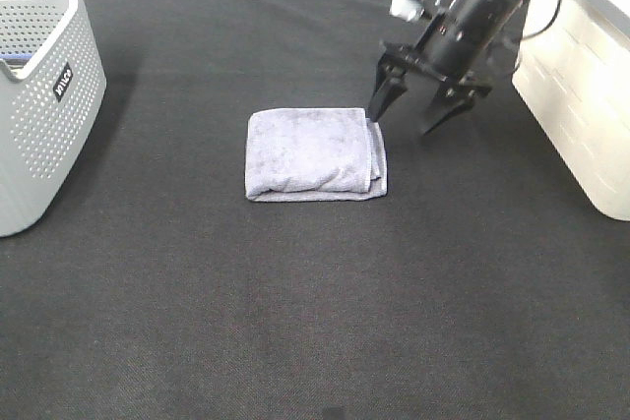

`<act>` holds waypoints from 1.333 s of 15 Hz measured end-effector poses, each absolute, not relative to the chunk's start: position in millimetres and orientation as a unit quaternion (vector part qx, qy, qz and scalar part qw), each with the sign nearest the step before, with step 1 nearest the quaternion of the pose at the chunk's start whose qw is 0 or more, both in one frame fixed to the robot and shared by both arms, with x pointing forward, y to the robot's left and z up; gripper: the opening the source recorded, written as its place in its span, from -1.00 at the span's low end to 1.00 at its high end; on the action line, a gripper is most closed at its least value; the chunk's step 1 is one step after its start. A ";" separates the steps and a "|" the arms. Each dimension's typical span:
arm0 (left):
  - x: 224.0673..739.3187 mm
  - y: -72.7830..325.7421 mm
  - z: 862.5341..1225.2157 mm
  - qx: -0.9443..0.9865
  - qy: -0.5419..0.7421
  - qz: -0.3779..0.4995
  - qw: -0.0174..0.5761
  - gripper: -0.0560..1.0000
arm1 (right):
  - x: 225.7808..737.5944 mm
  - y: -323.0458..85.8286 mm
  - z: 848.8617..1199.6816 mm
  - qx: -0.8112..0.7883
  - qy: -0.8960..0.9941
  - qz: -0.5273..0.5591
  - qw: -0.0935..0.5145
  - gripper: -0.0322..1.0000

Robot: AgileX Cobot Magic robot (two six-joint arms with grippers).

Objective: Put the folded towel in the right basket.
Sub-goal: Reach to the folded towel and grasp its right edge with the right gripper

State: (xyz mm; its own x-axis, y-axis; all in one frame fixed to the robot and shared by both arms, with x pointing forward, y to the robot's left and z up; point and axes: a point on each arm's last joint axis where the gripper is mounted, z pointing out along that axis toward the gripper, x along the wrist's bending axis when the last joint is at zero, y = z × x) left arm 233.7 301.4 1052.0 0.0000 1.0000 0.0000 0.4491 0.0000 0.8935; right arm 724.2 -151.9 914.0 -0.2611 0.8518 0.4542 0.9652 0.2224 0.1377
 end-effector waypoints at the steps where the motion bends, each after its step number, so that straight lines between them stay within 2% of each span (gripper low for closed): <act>1: 233.7 301.4 1052.0 0.602 0.602 0.371 0.371 0.95 | 724.6 -150.4 904.7 -0.591 -0.767 -0.199 0.154 0.55; 5: 233.7 301.4 1052.0 0.602 0.602 0.371 0.371 0.95 | 724.3 -146.4 881.8 -0.588 -0.762 -0.201 0.184 0.55; 13: 233.7 301.4 1052.0 0.602 0.602 0.371 0.371 0.95 | 725.7 -140.0 871.4 -0.585 -0.752 -0.219 0.211 0.54; 14: 233.7 301.4 1052.0 0.602 0.602 0.371 0.371 0.95 | 725.2 -137.9 871.4 -0.580 -0.754 -0.222 0.213 0.52; 15: 233.7 301.4 1052.0 0.602 0.602 0.371 0.371 0.95 | 723.1 -131.0 869.8 -0.570 -0.760 -0.224 0.216 0.41; 16: 233.7 301.4 1052.0 0.602 0.602 0.371 0.371 0.95 | 723.1 -131.0 869.8 -0.570 -0.760 -0.224 0.216 0.41; 17: 233.7 301.4 1052.0 0.602 0.602 0.371 0.371 0.95 | 720.9 -123.6 867.2 -0.564 -0.763 -0.226 0.220 0.28; 18: 233.7 301.4 1052.0 0.602 0.602 0.371 0.371 0.95 | 719.6 -118.7 864.7 -0.560 -0.766 -0.226 0.220 0.05; 20: 233.7 301.4 1052.0 0.602 0.602 0.371 0.371 0.95 | 719.7 -117.5 860.3 -0.560 -0.767 -0.223 0.219 -0.62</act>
